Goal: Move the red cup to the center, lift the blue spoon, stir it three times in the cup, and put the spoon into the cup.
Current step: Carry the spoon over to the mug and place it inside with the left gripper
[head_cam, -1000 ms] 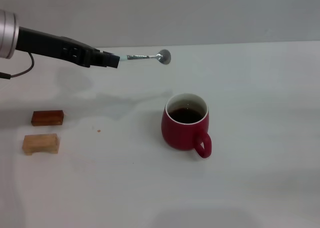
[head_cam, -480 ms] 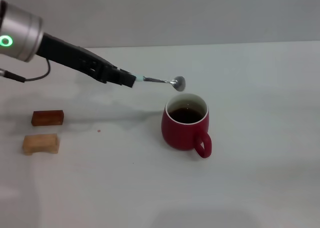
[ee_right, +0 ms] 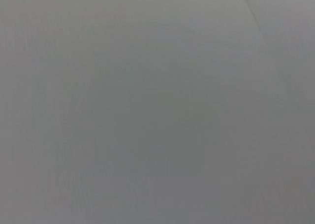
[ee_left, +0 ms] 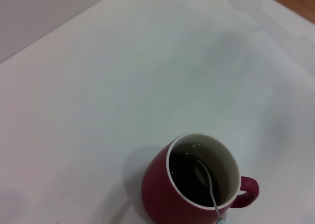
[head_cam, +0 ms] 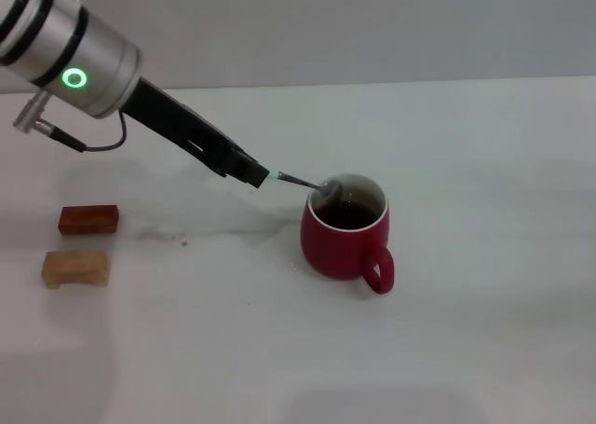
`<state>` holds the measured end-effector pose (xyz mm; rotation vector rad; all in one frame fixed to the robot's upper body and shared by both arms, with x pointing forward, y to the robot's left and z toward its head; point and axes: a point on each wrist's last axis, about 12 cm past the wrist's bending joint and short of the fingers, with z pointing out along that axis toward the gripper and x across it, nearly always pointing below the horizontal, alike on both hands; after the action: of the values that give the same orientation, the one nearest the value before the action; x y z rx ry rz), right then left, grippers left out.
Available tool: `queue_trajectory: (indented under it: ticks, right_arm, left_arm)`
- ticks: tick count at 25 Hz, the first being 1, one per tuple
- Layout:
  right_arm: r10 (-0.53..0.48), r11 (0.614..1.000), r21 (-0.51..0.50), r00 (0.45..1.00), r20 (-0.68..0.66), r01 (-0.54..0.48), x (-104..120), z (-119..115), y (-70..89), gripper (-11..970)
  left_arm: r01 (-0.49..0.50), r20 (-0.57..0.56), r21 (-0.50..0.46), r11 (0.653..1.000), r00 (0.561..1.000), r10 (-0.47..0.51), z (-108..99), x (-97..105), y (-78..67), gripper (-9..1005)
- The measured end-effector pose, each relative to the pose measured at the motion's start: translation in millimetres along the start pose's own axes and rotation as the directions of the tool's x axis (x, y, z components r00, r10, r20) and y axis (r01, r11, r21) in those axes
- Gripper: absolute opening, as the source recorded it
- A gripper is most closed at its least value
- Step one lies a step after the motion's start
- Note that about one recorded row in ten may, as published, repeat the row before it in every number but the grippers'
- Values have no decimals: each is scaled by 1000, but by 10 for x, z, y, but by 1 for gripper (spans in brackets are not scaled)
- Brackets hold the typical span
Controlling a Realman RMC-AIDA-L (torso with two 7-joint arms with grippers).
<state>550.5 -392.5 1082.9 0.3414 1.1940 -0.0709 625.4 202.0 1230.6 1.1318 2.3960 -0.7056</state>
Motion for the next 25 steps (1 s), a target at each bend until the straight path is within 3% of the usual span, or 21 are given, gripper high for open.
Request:
queue_trajectory:
  ticks: [9, 25]
  right_arm:
    - [-8, 1000, 8, 1000, -30, 8, 39, 3, 2, 390]
    - [-2, 1000, 9, 999, -47, 3, 63, 28, 27, 390]
  left_arm:
    - [-41, -53, -1, 999, 998, 41, 127, -61, -83, 144]
    - [-77, -54, -33, 996, 996, 75, 274, -138, -90, 144]
